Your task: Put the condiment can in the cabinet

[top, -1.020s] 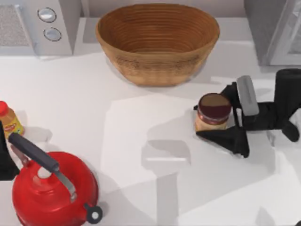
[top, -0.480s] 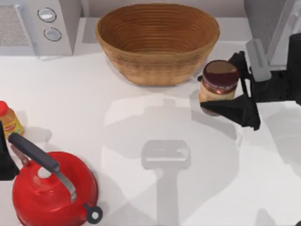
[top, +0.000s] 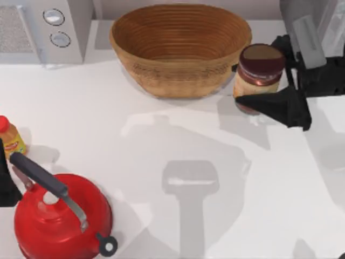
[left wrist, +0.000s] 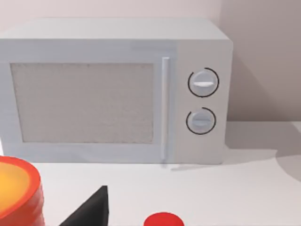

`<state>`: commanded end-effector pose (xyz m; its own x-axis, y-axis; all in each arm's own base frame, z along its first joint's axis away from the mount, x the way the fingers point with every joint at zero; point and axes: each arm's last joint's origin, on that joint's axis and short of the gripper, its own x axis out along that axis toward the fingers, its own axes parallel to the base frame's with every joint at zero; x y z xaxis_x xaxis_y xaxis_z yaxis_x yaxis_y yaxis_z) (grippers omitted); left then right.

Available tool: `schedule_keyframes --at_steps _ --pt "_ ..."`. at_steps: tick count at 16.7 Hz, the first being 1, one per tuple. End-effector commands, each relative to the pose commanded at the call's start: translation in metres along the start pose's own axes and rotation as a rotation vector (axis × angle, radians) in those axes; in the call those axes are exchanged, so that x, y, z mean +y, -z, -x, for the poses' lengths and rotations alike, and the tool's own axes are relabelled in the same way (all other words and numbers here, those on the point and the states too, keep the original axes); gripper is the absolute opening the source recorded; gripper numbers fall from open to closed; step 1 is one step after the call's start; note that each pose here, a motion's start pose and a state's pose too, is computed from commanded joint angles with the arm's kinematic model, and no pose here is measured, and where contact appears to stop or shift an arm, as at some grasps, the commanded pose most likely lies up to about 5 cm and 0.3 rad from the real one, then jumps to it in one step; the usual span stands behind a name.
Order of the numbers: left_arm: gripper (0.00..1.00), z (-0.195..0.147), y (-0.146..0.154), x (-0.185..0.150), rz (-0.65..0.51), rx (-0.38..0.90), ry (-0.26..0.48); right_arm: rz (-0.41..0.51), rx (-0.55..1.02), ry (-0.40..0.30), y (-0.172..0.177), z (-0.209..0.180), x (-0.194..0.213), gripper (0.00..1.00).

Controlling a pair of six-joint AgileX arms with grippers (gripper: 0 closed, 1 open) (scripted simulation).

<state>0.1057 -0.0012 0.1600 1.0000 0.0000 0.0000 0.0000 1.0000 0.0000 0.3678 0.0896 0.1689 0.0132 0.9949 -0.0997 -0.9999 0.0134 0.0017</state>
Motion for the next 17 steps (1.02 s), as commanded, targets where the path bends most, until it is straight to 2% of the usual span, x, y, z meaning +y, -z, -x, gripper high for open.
schedule_keyframes --at_steps 4,7,11,15,17 --pt "1.0 0.0 0.0 0.0 0.0 0.0 0.0 -0.01 0.004 0.006 0.001 0.001 0.002 0.0" --pt "1.0 0.0 0.0 0.0 0.0 0.0 0.0 -0.054 0.039 0.083 -0.006 0.008 0.019 0.0" --pt "1.0 0.0 0.0 0.0 0.0 0.0 0.0 -0.023 0.095 0.307 -0.041 0.03 0.058 0.0" --pt "1.0 0.0 0.0 0.0 0.0 0.0 0.0 0.041 0.12 0.62 -0.075 0.057 0.113 0.0" --pt "1.0 0.0 0.0 0.0 0.0 0.0 0.0 0.04 0.118 0.739 -0.078 0.065 0.136 0.0"
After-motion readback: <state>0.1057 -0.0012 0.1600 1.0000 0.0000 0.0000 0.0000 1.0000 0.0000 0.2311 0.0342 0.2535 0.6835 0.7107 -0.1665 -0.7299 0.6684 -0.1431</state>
